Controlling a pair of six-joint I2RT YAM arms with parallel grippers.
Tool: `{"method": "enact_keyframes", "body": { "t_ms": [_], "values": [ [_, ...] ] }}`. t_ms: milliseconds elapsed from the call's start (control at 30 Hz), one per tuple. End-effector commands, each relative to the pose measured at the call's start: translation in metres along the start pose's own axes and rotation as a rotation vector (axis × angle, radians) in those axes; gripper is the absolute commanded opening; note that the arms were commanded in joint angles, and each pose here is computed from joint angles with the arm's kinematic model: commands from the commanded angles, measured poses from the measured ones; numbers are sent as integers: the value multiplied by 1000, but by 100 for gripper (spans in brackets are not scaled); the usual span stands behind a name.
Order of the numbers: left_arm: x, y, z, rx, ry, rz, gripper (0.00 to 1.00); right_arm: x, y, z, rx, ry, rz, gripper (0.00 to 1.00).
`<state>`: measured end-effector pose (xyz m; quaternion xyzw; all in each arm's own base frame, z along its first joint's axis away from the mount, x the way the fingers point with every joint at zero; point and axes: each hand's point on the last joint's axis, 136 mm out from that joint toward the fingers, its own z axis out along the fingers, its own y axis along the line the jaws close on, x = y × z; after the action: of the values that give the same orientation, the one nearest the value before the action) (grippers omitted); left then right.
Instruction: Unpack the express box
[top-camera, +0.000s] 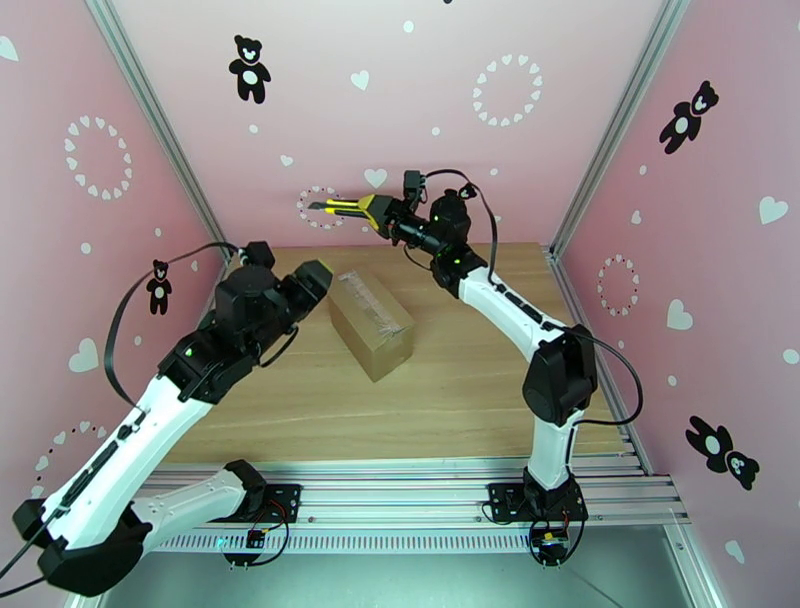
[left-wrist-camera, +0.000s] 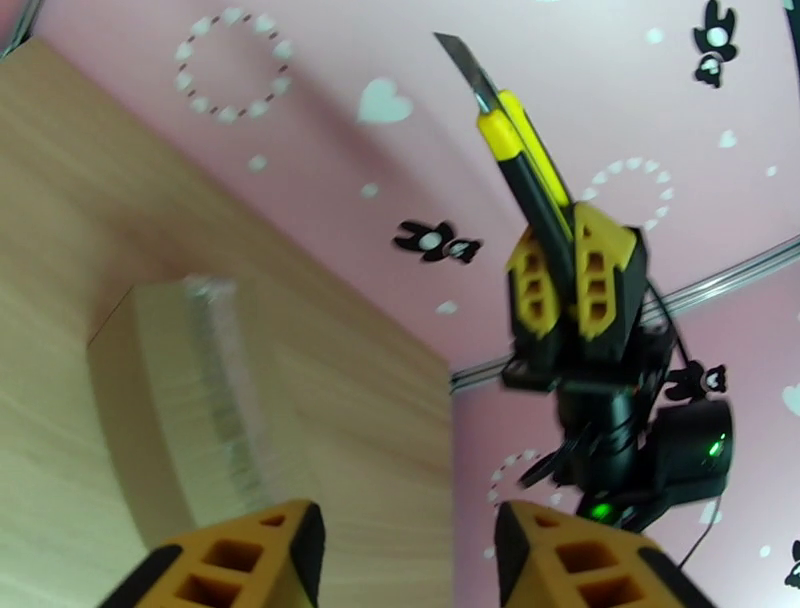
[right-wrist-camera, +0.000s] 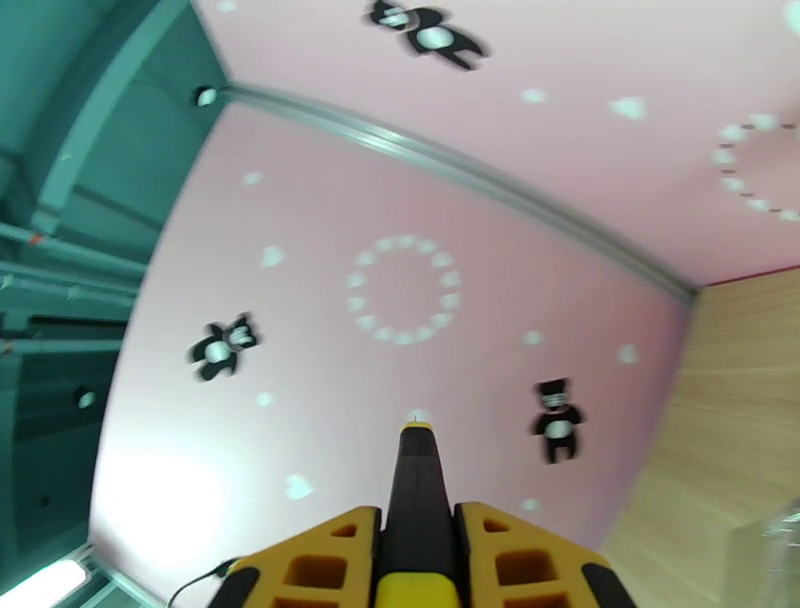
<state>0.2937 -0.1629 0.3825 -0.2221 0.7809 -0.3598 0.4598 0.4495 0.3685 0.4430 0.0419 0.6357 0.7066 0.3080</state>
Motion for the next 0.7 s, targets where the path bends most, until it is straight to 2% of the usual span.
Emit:
{"method": "enact_keyframes", "body": {
  "t_ms": [0,200,467,667],
  "values": [
    [11,24,-10,-73,44,15,51,-5,28,-16,111,-18,-212,0],
    [21,47,3,-137,108,45,52,-7,15,-41,315,-17,-411,0],
    [35,84,46,-195,237,-29,56,7,-1,-58,433,71,-543,0],
    [34,101,73,-178,276,-95,61,25,-16,-57,484,144,-639,0]
  ]
}}
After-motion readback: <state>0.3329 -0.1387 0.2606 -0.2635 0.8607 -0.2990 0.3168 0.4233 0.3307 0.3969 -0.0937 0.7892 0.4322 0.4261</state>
